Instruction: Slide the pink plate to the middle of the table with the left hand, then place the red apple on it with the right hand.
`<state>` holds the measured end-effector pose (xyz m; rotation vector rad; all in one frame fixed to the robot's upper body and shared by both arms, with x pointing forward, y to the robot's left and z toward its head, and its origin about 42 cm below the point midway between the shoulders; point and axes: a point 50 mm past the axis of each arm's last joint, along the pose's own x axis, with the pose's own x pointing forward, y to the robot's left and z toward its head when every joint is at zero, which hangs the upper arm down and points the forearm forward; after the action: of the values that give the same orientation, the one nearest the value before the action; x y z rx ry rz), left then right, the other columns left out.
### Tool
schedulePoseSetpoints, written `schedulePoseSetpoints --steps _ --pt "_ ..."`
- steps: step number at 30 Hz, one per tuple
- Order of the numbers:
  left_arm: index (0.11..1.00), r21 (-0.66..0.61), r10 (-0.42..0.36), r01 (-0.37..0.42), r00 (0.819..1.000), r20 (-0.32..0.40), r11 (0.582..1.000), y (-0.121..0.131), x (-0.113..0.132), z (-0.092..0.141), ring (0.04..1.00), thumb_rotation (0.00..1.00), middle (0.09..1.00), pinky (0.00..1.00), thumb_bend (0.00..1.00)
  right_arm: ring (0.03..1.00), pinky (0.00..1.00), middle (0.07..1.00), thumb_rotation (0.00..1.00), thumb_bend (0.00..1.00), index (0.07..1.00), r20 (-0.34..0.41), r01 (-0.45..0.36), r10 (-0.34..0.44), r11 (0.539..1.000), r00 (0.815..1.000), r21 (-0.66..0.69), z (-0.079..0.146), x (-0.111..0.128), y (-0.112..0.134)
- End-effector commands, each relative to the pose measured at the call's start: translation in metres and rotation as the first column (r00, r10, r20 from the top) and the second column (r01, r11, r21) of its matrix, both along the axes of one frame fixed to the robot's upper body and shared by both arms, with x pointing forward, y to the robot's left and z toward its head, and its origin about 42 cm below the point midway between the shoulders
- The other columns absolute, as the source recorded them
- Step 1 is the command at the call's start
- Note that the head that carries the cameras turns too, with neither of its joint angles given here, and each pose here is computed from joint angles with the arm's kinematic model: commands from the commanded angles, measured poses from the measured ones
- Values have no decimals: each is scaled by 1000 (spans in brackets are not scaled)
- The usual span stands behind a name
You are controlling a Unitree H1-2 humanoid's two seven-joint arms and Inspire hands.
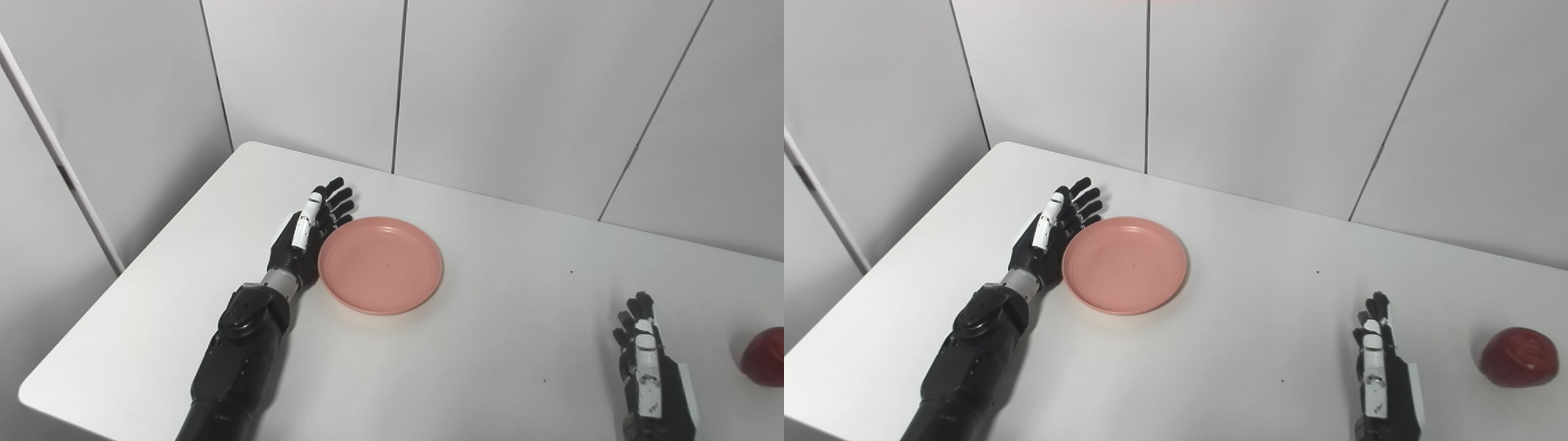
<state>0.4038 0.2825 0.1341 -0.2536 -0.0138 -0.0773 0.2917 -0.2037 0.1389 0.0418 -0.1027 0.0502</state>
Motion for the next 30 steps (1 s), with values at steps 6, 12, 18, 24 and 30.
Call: schedulePoseSetpoints --steps 6,12,18,24,30 --pt "900 -8 -49 49 993 -105 999 -17 -7 -19 930 1000 924 935 355 1000 1000 1000 1000 190 1000 56 -5 5 1000 998 1 18 5 3" --pt "894 -27 -82 80 991 -102 996 -32 -9 -18 922 1000 913 923 343 1000 1000 1000 1000 192 1000 59 -8 7 1000 998 9 18 4 3" --pt "878 -21 -101 99 989 -107 995 -50 -13 -20 904 1000 895 884 347 1000 1000 1000 1000 191 1000 56 -6 6 1000 998 6 19 4 3" --pt "859 -23 -107 105 987 -120 994 -64 -17 -21 879 1000 878 872 362 1000 1000 1000 1000 199 1000 64 -10 9 1000 998 12 20 4 5" --pt "868 -17 -131 129 984 -118 991 -79 -19 -20 896 1000 893 867 389 1000 1000 1000 1000 245 1000 60 -13 12 1000 998 15 21 4 7"
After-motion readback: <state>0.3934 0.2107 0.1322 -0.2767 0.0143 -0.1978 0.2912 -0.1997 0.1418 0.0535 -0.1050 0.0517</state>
